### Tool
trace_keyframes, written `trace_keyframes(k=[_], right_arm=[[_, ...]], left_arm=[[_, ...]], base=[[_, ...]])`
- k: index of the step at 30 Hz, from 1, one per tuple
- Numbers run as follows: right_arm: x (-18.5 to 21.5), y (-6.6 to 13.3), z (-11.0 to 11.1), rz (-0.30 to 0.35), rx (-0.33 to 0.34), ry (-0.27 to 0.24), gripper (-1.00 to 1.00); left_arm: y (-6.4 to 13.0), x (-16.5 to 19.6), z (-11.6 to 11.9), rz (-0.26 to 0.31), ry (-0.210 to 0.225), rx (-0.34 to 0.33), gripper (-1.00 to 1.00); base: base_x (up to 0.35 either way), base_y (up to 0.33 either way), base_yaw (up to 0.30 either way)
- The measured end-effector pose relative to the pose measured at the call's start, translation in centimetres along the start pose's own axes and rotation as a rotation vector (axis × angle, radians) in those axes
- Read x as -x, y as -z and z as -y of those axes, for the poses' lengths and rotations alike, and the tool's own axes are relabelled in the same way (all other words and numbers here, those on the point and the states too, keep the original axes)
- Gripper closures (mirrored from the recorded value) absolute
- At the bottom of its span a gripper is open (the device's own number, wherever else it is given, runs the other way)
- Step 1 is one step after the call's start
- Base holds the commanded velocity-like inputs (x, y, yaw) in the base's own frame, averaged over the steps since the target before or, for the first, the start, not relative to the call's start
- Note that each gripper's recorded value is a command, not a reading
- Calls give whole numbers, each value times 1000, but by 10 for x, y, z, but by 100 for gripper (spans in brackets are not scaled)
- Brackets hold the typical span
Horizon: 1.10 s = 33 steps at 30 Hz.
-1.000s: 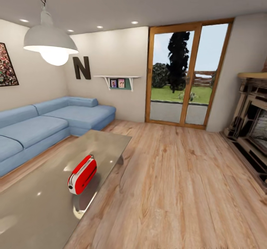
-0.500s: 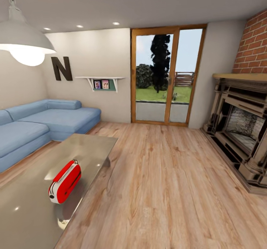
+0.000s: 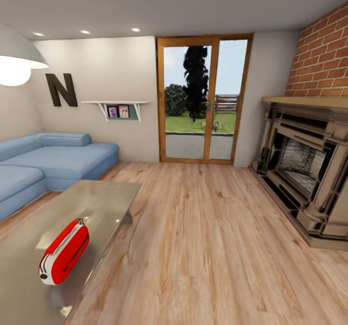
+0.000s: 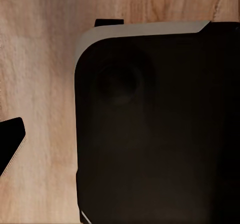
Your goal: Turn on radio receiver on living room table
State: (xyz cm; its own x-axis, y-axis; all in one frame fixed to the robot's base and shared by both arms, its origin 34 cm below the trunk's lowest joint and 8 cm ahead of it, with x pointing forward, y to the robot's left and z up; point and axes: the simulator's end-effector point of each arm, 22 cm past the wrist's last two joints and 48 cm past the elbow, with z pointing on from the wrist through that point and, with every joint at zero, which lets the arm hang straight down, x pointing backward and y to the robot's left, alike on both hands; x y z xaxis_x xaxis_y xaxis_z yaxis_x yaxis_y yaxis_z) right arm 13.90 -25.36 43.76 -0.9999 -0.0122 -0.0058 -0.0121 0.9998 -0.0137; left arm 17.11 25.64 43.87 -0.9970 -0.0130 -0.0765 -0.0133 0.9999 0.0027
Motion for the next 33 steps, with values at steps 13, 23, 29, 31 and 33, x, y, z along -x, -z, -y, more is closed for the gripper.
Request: trace_keyframes(k=[13,23,29,31,33], right_arm=[[0,0,0,0,0,1,-100],[0,0,0,0,0,1,-100],[0,0,0,0,0,2,-100],[0,0,0,0,1,2,-100],[0,0,0,0,0,2,-100]], left_arm=[[0,0,0,0,1,0,-100],[0,0,0,0,1,0,-100],[0,0,0,0,0,0,-100],[0,0,0,0,0,0,-100],[0,0,0,0,0,0,-100]], base=[[320,0,-1],[321,0,0],[321,0,0],[321,0,0],[321,0,0]])
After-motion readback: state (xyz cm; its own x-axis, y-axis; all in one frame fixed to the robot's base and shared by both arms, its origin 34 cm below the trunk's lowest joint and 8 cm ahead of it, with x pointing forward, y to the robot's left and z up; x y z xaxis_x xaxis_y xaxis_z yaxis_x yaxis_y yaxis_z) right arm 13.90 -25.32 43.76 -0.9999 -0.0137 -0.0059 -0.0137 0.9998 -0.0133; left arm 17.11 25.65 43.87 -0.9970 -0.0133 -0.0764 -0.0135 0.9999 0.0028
